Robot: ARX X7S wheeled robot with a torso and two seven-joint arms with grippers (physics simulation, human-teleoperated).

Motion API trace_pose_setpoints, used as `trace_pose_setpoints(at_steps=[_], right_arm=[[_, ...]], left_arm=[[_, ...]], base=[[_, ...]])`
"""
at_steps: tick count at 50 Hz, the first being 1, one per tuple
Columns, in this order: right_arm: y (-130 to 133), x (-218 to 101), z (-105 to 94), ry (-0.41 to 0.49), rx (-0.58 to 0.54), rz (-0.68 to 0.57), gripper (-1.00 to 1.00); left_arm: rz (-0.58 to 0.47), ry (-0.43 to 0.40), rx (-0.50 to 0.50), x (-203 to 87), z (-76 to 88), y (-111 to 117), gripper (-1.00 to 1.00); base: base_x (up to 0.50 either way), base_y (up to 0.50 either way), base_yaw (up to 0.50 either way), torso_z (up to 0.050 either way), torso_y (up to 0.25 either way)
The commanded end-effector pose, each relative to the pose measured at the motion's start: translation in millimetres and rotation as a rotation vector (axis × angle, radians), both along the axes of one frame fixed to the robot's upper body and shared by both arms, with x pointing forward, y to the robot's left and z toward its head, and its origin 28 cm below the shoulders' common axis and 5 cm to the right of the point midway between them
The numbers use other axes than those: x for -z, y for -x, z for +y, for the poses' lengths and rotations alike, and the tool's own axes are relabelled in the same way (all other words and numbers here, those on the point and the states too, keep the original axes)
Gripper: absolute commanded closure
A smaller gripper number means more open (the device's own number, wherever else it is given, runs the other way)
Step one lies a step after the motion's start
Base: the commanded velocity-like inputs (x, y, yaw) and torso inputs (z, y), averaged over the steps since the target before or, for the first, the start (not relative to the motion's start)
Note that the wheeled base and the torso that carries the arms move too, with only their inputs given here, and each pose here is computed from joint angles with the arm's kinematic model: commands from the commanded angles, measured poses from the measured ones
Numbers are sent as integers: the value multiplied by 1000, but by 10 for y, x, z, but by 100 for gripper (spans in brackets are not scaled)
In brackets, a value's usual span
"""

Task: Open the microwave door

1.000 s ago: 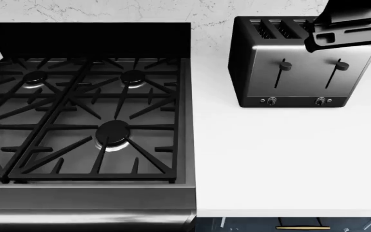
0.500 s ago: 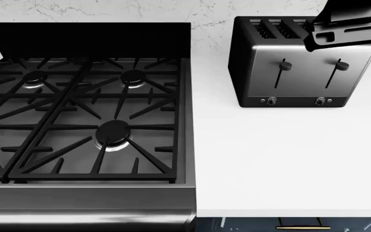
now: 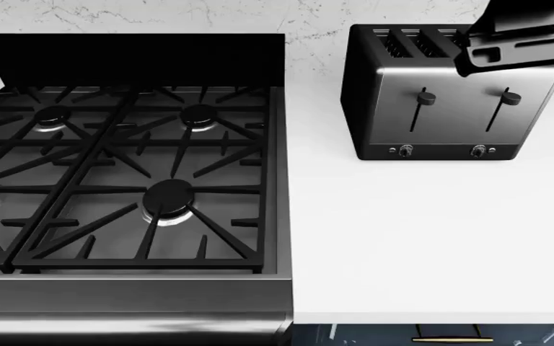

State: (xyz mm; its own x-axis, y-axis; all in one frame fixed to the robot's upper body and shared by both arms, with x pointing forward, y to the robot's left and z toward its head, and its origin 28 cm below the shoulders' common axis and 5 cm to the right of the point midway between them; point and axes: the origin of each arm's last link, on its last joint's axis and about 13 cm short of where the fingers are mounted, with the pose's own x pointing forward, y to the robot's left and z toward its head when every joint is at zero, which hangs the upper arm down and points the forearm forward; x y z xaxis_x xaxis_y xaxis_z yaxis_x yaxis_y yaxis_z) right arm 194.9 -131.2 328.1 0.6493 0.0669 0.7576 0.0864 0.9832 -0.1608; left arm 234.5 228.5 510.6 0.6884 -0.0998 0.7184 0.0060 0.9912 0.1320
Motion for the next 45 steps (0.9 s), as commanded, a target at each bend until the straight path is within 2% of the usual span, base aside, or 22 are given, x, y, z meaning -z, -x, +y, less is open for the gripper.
trace_pose_setpoints(at_steps=[1,13,27,45], right_arm=[[-28,7,-1,-1,1,-1,-100],[-5,6,-1,0,0,-1,-100],[26,-2,2,2,-1,0,-100],[5,-8,14,7,2,-3,-100]], left_arm=[[-2,-4,5,-4,2,9,-100],[-3,5,-6,48,52,51,-100],[-37,5,-9,160,117,267,-100],[-52,7,-6,316,165,439,-100]], base=[[0,0,0,0,0],[0,0,0,0,0],[0,0,0,0,0],[0,0,0,0,0]])
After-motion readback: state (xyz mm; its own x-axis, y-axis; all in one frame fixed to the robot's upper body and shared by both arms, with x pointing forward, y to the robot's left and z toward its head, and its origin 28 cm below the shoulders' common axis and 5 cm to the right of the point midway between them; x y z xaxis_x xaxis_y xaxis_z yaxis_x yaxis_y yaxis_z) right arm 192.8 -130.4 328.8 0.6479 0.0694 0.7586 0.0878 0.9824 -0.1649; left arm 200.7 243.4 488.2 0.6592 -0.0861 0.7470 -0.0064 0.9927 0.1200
